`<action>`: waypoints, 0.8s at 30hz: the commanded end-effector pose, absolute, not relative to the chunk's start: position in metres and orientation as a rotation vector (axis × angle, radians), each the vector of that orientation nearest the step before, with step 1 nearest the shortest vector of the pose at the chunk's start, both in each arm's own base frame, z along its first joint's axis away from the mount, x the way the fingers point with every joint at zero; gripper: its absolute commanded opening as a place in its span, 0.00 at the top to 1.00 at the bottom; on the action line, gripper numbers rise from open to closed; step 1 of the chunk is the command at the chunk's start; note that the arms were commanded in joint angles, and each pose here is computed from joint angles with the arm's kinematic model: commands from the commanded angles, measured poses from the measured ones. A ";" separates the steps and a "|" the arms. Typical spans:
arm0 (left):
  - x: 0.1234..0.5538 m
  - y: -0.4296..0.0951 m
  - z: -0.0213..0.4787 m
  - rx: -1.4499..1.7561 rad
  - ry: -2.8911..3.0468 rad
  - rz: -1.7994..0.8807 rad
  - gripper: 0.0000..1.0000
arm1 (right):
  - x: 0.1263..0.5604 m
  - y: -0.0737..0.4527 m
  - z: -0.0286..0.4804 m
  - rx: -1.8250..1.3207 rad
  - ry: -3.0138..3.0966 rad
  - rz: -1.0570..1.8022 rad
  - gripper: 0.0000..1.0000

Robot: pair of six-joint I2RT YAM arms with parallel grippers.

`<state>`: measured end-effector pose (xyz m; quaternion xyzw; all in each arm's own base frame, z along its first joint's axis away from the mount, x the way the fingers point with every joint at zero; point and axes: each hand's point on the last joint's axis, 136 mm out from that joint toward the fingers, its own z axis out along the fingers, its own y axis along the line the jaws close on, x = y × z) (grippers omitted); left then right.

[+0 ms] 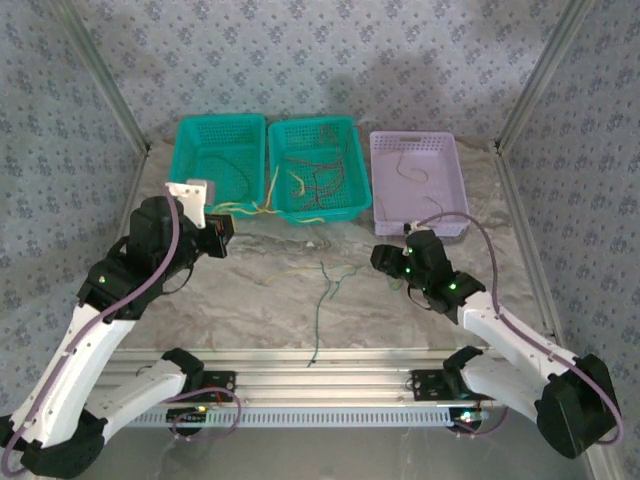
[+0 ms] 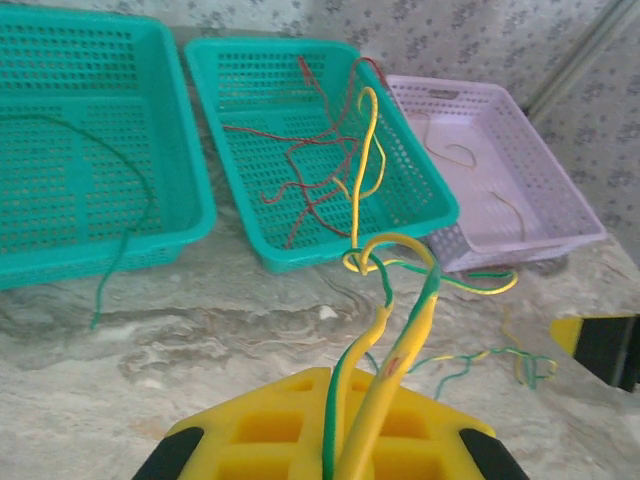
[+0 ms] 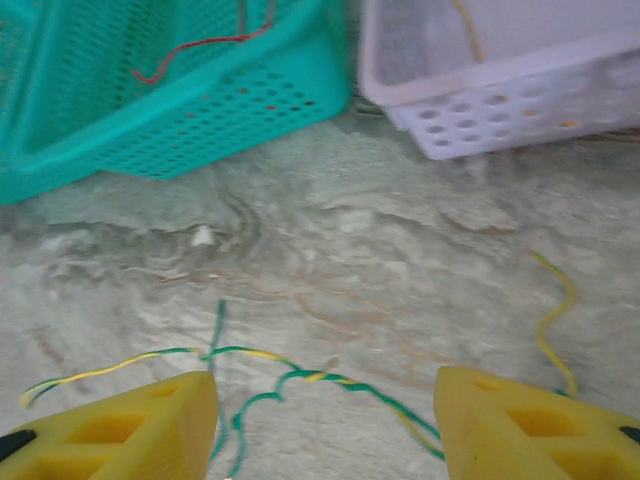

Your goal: Untangle the cables

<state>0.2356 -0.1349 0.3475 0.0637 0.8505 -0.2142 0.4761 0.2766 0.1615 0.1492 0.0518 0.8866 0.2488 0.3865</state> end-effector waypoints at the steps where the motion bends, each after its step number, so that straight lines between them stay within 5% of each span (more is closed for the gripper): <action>1: 0.230 -0.151 0.361 0.179 2.063 -0.657 1.00 | 0.278 0.195 0.194 0.018 2.121 0.815 0.39; 16: 0.225 -0.145 0.354 0.169 2.080 -0.641 1.00 | 0.239 0.315 0.112 -0.359 2.371 0.758 0.44; 24: 0.213 -0.159 0.346 0.178 2.081 -0.785 1.00 | 0.247 0.343 0.195 -0.334 2.038 1.102 0.35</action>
